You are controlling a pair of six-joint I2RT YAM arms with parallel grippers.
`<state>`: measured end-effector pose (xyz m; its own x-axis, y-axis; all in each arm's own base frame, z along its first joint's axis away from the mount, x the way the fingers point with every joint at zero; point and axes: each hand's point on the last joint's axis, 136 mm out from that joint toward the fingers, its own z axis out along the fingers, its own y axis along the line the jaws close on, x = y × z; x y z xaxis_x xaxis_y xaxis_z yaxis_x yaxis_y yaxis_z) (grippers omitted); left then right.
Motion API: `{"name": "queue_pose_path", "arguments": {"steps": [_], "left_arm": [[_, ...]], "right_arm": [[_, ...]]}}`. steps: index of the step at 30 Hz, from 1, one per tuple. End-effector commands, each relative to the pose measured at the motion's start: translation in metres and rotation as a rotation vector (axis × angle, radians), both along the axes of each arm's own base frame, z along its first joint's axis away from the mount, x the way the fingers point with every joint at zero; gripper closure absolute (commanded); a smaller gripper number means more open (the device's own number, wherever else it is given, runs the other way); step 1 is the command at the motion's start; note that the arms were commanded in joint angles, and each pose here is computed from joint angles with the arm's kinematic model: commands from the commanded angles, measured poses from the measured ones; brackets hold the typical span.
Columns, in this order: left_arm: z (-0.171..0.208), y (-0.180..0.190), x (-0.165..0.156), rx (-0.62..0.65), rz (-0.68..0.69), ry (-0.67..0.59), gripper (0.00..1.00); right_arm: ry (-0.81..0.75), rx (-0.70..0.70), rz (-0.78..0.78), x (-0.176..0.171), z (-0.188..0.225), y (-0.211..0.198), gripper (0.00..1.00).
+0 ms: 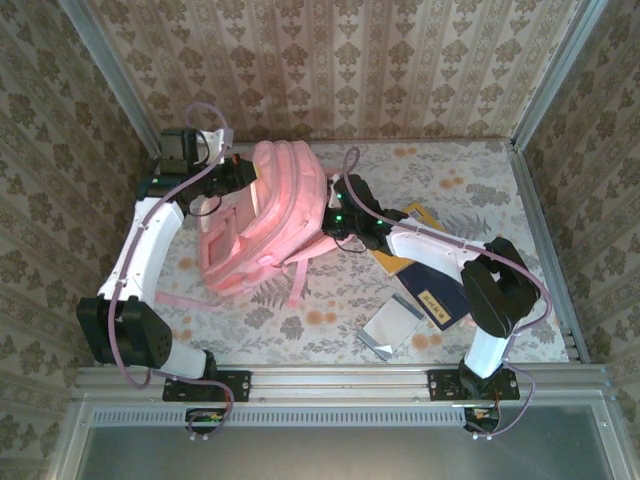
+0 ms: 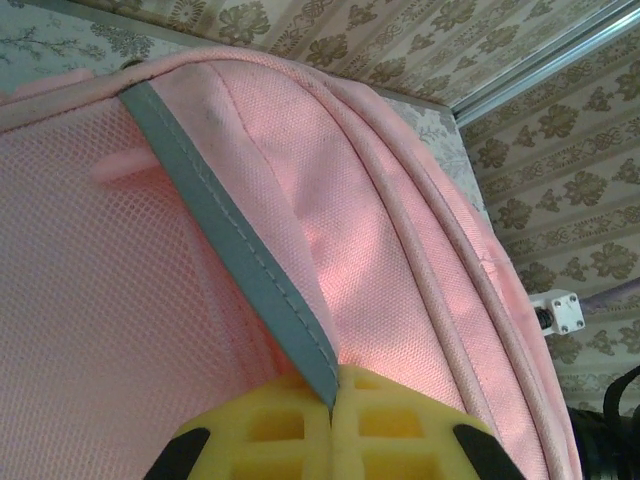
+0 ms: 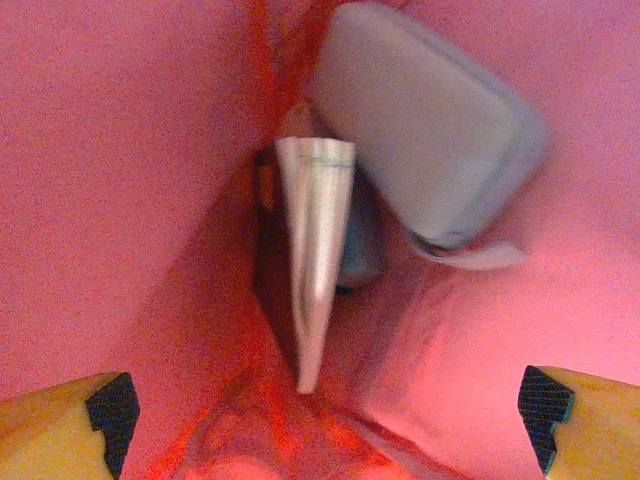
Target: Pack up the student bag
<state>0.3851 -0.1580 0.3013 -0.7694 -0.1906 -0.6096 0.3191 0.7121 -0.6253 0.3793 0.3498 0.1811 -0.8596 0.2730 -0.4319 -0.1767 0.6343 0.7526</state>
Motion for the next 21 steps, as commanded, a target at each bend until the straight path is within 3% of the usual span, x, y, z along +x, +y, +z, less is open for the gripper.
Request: {"name": "queue_pose_path", "arguments": {"steps": [1, 8, 13, 21], "left_arm": [[0.019, 0.020, 0.011, 0.050, 0.094, -0.103, 1.00], [0.008, 0.058, 0.012, 0.200, 0.285, -0.108, 1.00], [0.016, 0.052, 0.017, 0.210, 0.255, -0.116, 1.00], [-0.018, 0.030, 0.024, 0.353, 0.189, -0.065, 1.00]], "right_arm": [[-0.011, -0.104, -0.061, 0.000, 0.002, -0.037, 0.00], [-0.046, -0.423, -0.158, -0.018, -0.003, -0.109, 0.03], [-0.073, -0.518, -0.203, -0.039, -0.002, -0.150, 0.11], [0.065, -0.622, -0.223, -0.087, -0.026, -0.201, 0.08]]}}
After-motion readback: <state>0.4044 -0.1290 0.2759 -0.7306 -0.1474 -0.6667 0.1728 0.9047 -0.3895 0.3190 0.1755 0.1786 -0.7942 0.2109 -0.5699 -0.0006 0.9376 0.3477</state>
